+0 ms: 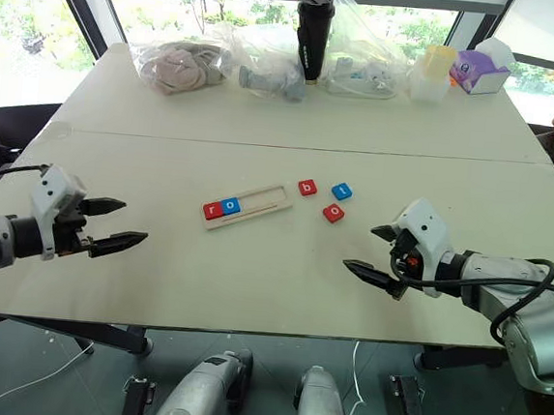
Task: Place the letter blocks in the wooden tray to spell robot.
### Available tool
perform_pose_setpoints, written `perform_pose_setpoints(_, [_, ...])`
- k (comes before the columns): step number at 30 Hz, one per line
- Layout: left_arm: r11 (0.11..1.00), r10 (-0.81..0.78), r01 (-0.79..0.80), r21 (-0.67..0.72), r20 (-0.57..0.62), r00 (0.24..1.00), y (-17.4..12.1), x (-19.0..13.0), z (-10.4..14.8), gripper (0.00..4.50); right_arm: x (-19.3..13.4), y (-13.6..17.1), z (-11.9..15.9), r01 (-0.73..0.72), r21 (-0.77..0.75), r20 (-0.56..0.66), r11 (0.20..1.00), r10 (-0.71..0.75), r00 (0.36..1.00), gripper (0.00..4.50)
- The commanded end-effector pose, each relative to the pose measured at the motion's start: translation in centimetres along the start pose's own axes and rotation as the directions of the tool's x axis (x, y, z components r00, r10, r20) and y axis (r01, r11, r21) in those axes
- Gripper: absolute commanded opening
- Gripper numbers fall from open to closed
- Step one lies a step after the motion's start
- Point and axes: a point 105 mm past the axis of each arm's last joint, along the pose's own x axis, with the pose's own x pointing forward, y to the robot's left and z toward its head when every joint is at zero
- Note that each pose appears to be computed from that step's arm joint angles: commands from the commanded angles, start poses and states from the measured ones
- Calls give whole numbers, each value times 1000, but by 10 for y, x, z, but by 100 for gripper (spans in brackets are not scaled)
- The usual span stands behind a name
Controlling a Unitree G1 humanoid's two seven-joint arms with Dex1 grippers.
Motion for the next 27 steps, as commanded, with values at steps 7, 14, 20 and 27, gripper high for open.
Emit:
perform_pose_setpoints(7, [998, 36, -37, 51, 30, 999, 8, -3, 11, 450, 2, -4, 9, 10, -46, 26, 999, -9, 1000, 445])
perform_pose_setpoints(14, [987, 127, -126, 98, -5, 992, 21, -1, 8, 450, 2, -8, 9, 27, -56, 18, 998, -26, 999, 445])
perform_pose_setpoints(20, [978, 98, -81, 194, -77, 992, 19, -8, 10, 450, -10, -23, -2, 85, -57, -101, 995, -90, 991, 445])
perform_pose_setpoints(27, [959, -85, 109, 261, -103, 991, -1, 20, 32, 450, 1, -10, 31, 33, -118, -41, 992, -38, 998, 445])
